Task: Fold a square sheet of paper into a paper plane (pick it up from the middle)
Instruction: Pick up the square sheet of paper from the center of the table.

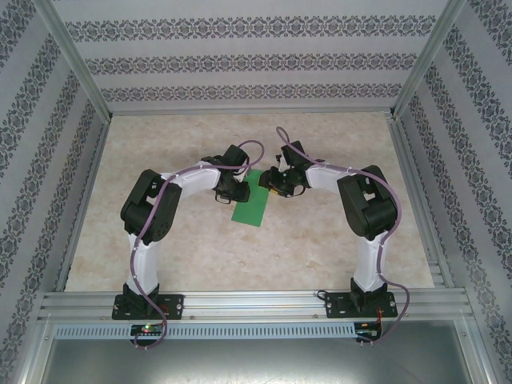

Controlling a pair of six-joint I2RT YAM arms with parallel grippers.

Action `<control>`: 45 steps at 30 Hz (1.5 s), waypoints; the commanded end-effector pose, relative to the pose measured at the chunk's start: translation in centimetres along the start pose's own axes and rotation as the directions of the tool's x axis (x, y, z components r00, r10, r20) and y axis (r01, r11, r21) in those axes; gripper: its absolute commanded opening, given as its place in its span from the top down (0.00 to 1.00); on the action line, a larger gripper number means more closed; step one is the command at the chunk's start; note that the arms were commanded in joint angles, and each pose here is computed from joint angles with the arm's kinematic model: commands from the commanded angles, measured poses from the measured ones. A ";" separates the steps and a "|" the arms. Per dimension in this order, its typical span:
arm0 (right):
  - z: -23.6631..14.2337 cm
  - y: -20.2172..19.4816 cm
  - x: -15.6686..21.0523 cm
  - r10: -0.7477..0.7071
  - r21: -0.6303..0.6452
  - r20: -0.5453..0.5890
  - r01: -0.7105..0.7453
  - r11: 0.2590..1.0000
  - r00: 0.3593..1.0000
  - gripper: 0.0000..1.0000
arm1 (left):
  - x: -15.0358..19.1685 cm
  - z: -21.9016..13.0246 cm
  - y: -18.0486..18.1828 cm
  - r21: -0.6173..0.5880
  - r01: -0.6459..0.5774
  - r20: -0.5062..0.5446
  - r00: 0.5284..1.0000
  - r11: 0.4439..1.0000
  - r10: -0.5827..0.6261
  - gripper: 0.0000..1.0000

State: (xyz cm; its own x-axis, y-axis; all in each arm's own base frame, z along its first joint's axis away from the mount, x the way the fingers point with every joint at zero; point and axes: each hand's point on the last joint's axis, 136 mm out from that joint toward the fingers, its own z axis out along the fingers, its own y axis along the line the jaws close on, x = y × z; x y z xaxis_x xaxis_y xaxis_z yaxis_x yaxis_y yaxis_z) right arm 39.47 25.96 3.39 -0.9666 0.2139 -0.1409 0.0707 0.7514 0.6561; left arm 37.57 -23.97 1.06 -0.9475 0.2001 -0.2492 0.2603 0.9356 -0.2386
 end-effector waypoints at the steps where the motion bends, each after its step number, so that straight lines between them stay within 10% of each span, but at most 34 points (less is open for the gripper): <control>1: -0.4 1.3 0.2 -0.054 -0.067 -0.011 0.053 0.996 0.998 0.57 | 8.8 3.8 5.6 -0.187 0.004 -0.289 0.956 0.982 -0.059 0.73; 14: 0.0 2.6 2.0 -0.092 -0.163 -0.030 0.086 0.983 0.995 0.60 | 8.3 3.1 4.0 -0.107 0.038 -0.276 0.959 0.993 -0.066 0.72; 26: -1.0 3.2 2.1 -0.109 -0.181 -0.012 0.105 0.978 0.994 0.84 | 4.4 -2.0 0.6 0.026 0.076 -0.151 0.986 0.997 -0.071 0.67; 45: -8.3 10.7 0.9 -0.059 -0.449 0.052 0.076 0.890 0.997 0.98 | 0.1 -13.8 -1.1 0.291 0.201 0.161 0.953 0.935 -0.255 0.34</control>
State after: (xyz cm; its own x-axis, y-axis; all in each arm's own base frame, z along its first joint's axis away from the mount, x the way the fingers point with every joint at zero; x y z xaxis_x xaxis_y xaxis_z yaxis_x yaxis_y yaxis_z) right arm 37.24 28.88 12.87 -0.9622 0.1788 -0.2054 -0.0928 0.4937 0.8646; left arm 34.48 -20.98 12.40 -0.9496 -0.0044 -0.3134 0.1468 0.8772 -0.4571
